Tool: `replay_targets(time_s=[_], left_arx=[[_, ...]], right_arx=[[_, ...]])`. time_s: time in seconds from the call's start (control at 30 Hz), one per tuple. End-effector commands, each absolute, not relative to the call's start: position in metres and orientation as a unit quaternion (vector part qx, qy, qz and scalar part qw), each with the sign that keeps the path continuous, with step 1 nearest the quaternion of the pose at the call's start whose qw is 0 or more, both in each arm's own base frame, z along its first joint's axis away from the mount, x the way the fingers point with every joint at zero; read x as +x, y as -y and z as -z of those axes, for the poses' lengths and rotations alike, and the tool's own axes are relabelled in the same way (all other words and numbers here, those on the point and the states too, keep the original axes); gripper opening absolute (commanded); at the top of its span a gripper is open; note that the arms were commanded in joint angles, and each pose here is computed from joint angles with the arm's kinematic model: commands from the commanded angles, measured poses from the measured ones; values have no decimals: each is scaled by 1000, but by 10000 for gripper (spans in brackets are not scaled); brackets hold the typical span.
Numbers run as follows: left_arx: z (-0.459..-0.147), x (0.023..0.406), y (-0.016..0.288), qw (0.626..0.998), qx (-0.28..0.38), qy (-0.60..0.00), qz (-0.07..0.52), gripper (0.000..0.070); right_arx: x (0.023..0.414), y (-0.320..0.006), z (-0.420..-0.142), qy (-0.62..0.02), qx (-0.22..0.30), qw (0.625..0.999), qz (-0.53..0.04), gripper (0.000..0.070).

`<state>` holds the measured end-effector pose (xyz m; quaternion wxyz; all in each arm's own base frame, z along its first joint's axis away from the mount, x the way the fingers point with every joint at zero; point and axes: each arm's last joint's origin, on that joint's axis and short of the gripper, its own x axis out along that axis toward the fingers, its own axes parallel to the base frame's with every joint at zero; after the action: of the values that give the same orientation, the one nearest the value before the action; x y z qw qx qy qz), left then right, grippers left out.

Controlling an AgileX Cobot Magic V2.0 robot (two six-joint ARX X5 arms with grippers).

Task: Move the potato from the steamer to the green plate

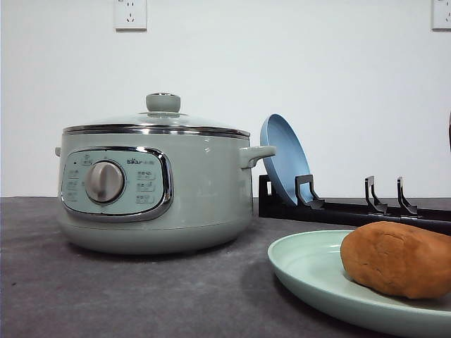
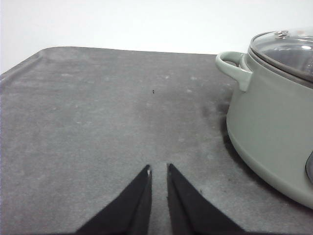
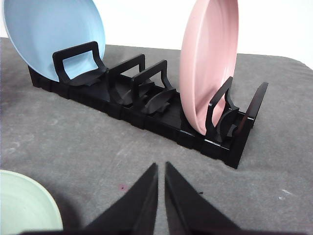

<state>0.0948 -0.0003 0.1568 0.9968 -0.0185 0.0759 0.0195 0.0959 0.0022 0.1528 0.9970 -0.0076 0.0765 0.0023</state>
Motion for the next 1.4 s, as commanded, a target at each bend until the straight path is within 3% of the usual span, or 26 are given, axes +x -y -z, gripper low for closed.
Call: replay_targets(time_s=[0.0,1.37], left_arx=[[-149,96,0,996,-14,-88,-22,57],[-149,96,0,996,-14,-88,-22,57]], right_arx=[[96,-2,-152,-74,-8,997,-2,12],[96,-2,-152,-74,-8,997,-3,12]])
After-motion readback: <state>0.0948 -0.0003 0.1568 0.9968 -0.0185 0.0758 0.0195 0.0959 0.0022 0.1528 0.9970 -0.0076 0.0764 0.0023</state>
